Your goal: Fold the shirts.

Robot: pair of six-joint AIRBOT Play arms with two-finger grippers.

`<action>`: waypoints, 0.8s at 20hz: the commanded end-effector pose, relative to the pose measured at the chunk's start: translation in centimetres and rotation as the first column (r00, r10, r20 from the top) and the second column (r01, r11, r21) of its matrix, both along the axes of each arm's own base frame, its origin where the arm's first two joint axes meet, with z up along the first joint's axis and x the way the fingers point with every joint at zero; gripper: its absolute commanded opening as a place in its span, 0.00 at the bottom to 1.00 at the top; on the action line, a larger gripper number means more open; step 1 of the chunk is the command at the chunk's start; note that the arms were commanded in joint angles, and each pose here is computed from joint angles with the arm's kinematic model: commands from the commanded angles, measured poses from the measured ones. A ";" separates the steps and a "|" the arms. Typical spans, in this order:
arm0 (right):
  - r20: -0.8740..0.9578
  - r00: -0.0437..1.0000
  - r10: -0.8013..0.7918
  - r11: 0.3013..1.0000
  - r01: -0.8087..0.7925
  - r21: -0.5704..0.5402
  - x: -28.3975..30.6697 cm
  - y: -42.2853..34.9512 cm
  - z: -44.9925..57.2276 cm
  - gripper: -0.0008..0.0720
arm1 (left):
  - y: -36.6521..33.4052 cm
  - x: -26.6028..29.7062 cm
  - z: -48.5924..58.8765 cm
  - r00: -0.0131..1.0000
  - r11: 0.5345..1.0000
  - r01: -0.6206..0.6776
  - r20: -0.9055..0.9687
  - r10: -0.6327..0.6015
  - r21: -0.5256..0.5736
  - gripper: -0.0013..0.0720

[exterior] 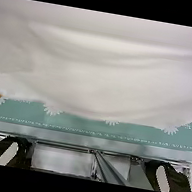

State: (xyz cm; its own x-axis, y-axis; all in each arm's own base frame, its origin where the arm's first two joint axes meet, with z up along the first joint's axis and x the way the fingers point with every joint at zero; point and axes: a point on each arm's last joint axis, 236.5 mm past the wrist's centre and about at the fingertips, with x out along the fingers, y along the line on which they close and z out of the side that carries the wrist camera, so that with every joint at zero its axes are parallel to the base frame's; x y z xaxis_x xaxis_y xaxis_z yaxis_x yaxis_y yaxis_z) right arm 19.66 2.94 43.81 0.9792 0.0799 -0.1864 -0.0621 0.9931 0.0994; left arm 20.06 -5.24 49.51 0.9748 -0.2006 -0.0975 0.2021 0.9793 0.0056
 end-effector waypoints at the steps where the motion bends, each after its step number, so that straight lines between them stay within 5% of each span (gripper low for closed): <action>1: -0.155 0.986 -0.064 0.998 0.065 0.002 0.4 -1.8 -4.5 0.04 | 5.2 2.1 -5.2 0.963 0.979 -0.201 -0.177 0.202 0.022 0.05; 7: -0.388 0.920 0.056 0.983 0.017 0.184 9.1 -1.7 -16.7 0.04 | 4.1 14.8 -22.1 0.796 0.990 -0.141 -0.597 0.098 -0.026 0.05; 16: -0.597 0.763 0.246 0.867 0.102 0.487 29.2 -3.8 -39.0 0.04 | 3.2 35.6 -42.0 0.714 0.934 -0.238 -0.700 -0.017 -0.265 0.05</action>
State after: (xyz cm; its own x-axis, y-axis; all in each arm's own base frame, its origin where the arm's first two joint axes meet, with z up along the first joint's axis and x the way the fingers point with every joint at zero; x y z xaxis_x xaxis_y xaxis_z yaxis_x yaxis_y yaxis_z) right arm 43.42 -0.31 11.56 0.6606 0.3392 -0.6697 0.0597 0.8656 0.4972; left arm 50.28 -2.16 13.25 0.6600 -0.2250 -0.7168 -0.0302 0.9454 -0.3246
